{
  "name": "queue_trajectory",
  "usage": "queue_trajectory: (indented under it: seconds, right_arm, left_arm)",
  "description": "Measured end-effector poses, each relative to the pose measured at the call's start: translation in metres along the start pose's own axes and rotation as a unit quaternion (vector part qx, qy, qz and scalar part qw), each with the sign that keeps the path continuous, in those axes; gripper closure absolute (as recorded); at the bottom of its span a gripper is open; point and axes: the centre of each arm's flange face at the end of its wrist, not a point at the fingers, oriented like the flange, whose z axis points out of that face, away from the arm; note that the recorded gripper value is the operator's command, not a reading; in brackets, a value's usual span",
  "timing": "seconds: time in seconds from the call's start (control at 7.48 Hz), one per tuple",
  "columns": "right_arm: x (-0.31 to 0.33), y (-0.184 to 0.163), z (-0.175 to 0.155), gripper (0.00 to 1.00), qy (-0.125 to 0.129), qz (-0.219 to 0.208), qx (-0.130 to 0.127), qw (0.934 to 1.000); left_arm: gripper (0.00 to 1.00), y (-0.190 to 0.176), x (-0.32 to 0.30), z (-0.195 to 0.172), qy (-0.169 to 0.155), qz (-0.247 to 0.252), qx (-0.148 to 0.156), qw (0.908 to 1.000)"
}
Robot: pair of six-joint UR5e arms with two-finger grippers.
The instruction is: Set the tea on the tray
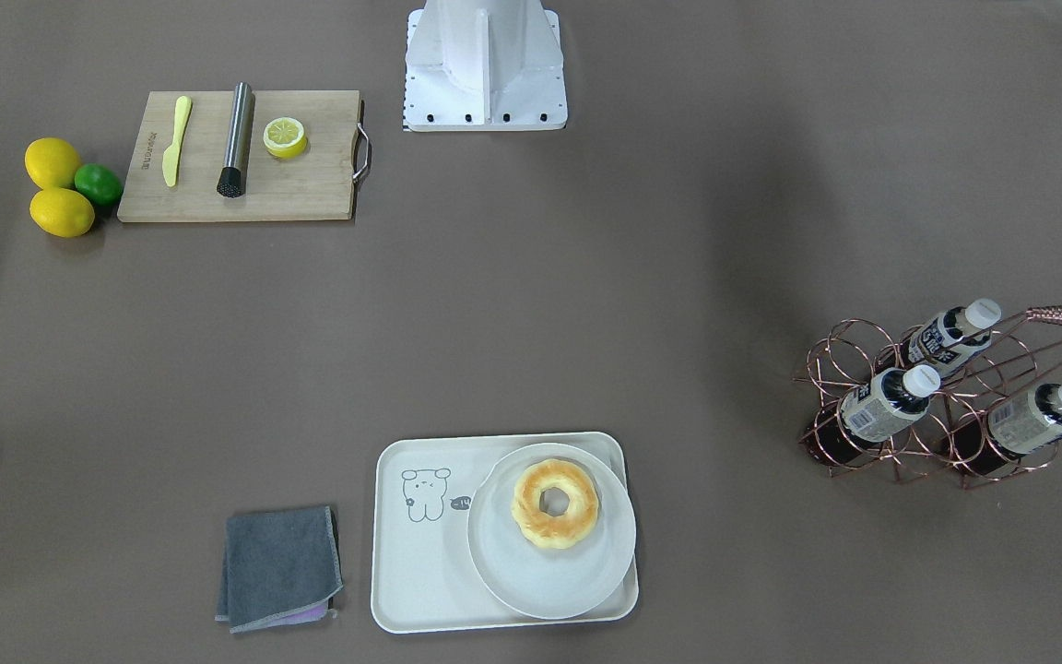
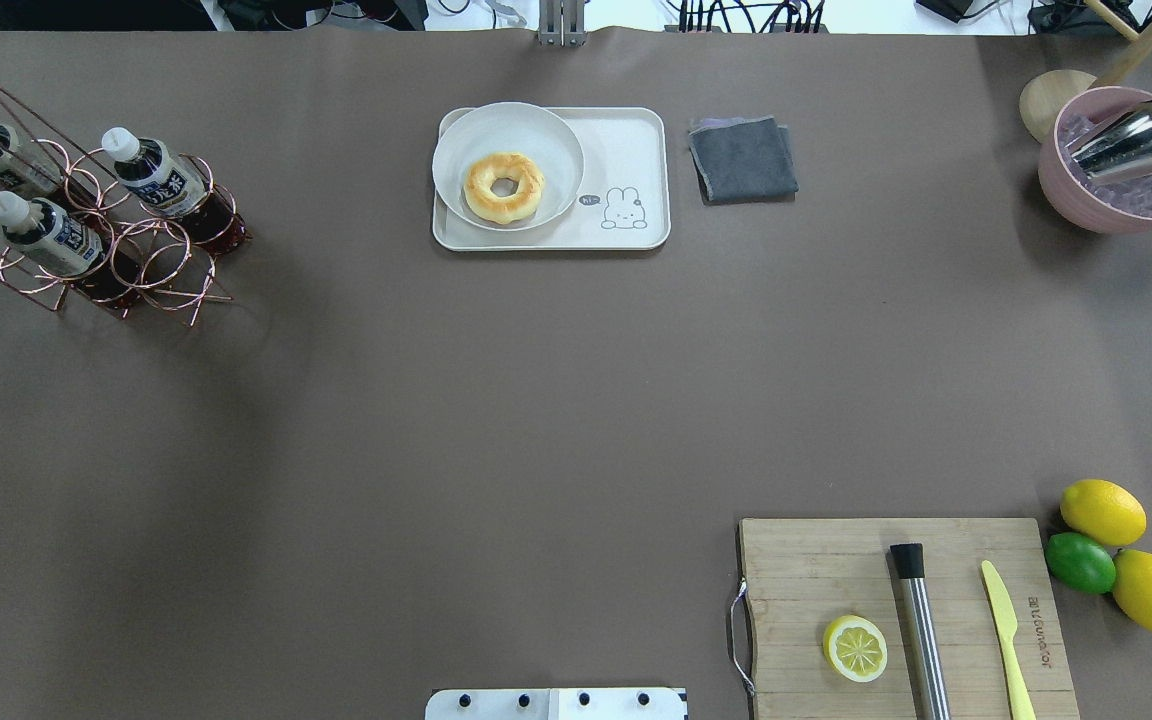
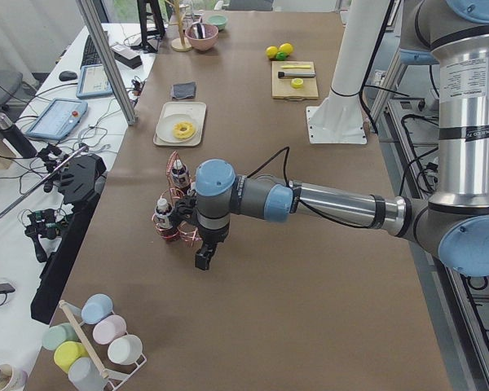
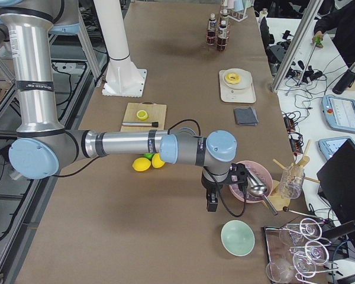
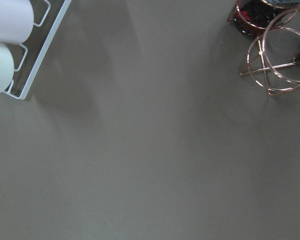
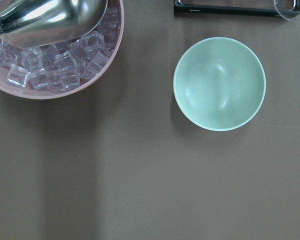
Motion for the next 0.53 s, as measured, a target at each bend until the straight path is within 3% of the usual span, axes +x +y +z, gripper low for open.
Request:
queue_trajectory:
  seconds: [0.13,0.27,0.53]
  right_arm:
    - [-0.001,-0.001,-0.001,0.00,0.001,-0.001,0.001,1.0000]
    - [-0.002,-0.002,-0.003,0.00,0.001,-0.001,0.003,1.0000]
    - [-0.003,-0.004,-0.004,0.00,0.002,-0.001,0.004,1.0000]
  left_arm:
    - [0.03,-0.008,0.010,-0.007,0.002,0.026,0.027,0.9993]
    - [0.03,-0.013,0.020,-0.011,0.025,0.041,0.048,0.9977]
    - [0.02,-0.019,0.039,-0.014,0.056,0.035,0.074,0.9951]
